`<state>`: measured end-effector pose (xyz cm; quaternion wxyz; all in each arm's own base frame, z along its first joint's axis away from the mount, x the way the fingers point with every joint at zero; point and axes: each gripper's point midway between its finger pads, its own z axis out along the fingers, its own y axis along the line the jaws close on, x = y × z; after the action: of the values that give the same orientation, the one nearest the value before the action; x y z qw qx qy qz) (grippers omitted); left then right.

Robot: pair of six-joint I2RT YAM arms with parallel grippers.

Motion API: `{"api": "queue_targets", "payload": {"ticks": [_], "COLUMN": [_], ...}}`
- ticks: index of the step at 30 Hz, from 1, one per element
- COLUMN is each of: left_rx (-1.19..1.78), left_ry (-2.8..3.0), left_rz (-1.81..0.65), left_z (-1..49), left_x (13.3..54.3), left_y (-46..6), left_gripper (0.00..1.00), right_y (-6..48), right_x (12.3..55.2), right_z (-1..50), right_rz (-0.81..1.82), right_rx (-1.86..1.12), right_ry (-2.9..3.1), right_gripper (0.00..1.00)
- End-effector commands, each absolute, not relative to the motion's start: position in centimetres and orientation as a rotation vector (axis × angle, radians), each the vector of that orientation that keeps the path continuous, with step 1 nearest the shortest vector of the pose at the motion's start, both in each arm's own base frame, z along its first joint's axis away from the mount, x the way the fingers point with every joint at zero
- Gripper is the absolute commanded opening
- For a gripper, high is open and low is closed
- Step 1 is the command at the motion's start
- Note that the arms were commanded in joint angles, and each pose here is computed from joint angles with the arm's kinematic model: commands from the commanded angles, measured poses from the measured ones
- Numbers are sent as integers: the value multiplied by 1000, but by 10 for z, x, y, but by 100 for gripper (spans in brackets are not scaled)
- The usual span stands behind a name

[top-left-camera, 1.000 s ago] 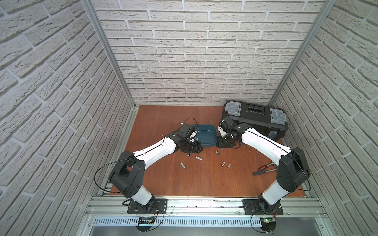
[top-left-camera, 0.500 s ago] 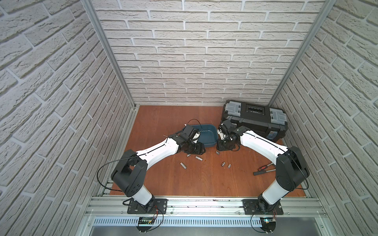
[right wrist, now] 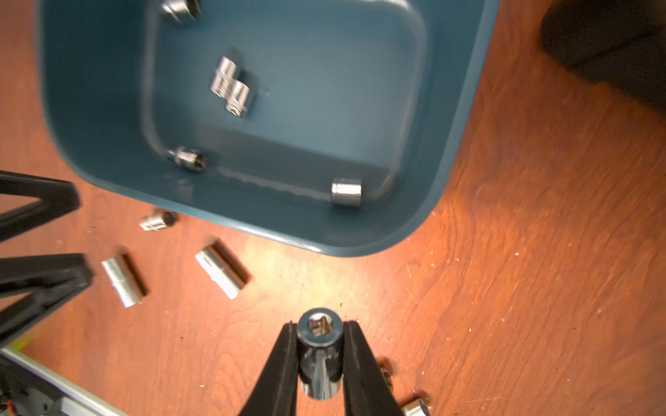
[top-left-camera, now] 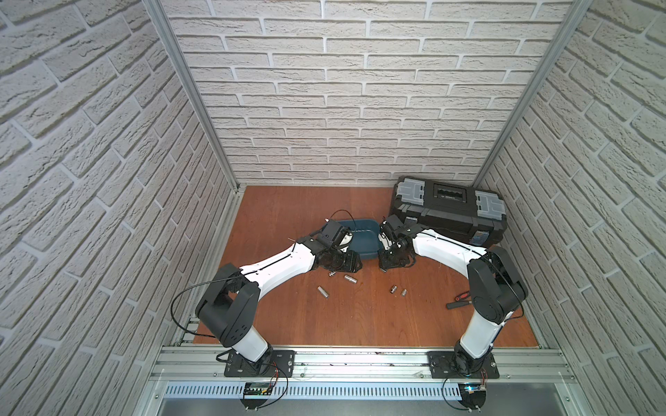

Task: Put the socket on the desktop into the storage box
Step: Pick up the socket head from the center of the board.

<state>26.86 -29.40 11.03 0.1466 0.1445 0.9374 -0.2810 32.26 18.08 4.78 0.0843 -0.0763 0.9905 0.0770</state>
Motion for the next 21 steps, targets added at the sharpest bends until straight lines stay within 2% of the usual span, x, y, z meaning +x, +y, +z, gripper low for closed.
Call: {"api": "queue_targets", "payload": {"ticks": [1, 21], "left_rx": [422, 386], "left_ry": [2676, 2691], "left_rz": [-801, -796], "left_z": [113, 108], "left_x": [273, 279], "left_y": [-292, -286], "left_gripper": [65, 65], "right_y": [190, 191], "right_x": [330, 327], "right_z": [49, 31], "right_rz": [255, 247], "right_rx": [-260, -269], "right_ry": [2929, 2980], "right_gripper": [41, 34]}}
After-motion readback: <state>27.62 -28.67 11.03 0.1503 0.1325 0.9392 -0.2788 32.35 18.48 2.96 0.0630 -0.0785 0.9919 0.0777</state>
